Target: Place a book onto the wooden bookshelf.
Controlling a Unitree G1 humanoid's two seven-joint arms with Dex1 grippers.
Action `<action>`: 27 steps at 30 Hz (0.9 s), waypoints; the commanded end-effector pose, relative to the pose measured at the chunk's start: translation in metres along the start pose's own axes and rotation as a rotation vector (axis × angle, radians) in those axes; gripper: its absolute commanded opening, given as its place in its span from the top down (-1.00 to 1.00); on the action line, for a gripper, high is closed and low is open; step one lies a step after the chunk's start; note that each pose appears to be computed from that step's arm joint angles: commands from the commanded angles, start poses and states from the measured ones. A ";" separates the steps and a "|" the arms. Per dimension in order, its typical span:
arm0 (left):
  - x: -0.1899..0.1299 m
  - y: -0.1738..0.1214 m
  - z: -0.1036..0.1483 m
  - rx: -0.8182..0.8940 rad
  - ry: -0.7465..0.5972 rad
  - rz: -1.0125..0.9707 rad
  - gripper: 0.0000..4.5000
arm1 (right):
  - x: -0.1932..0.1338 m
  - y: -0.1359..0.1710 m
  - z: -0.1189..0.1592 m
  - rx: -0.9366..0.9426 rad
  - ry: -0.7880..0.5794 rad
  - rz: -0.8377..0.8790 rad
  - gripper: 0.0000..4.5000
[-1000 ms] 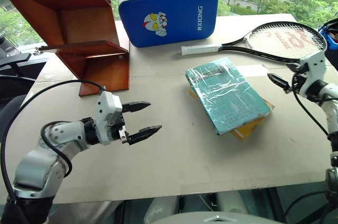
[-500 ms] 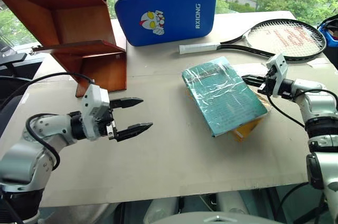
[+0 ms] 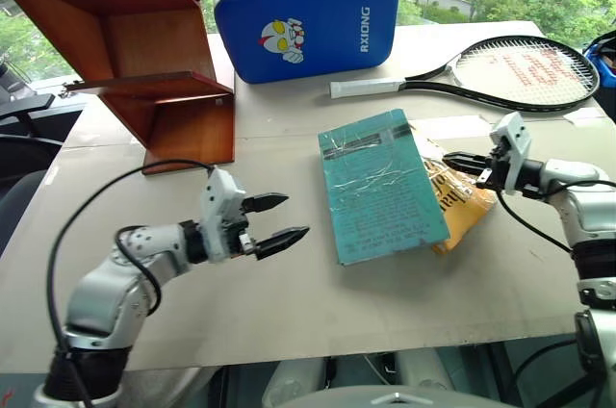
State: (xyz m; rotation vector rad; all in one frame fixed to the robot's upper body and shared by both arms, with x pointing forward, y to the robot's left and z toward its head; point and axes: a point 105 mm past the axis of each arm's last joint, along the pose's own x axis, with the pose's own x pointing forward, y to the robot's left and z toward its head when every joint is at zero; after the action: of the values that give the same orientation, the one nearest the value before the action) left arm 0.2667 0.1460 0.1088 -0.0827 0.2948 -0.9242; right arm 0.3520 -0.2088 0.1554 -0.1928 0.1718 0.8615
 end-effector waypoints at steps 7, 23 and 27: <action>0.059 -0.001 -0.013 -0.615 0.024 0.030 -1.00 | -0.053 0.058 0.048 0.006 -0.115 0.095 -0.71; 0.106 -0.020 0.000 -0.934 0.202 -0.240 -0.64 | -0.087 0.119 0.051 0.107 -0.135 0.167 -1.00; 0.107 -0.019 0.007 -0.925 0.173 -0.254 0.16 | -0.099 0.120 0.036 0.084 -0.035 0.151 -1.00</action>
State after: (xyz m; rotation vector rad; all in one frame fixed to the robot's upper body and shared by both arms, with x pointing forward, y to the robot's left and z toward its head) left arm 0.3137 0.0504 0.0910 -0.9034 0.8878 -0.9610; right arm 0.2034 -0.1959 0.1910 -0.0117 0.2268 0.9964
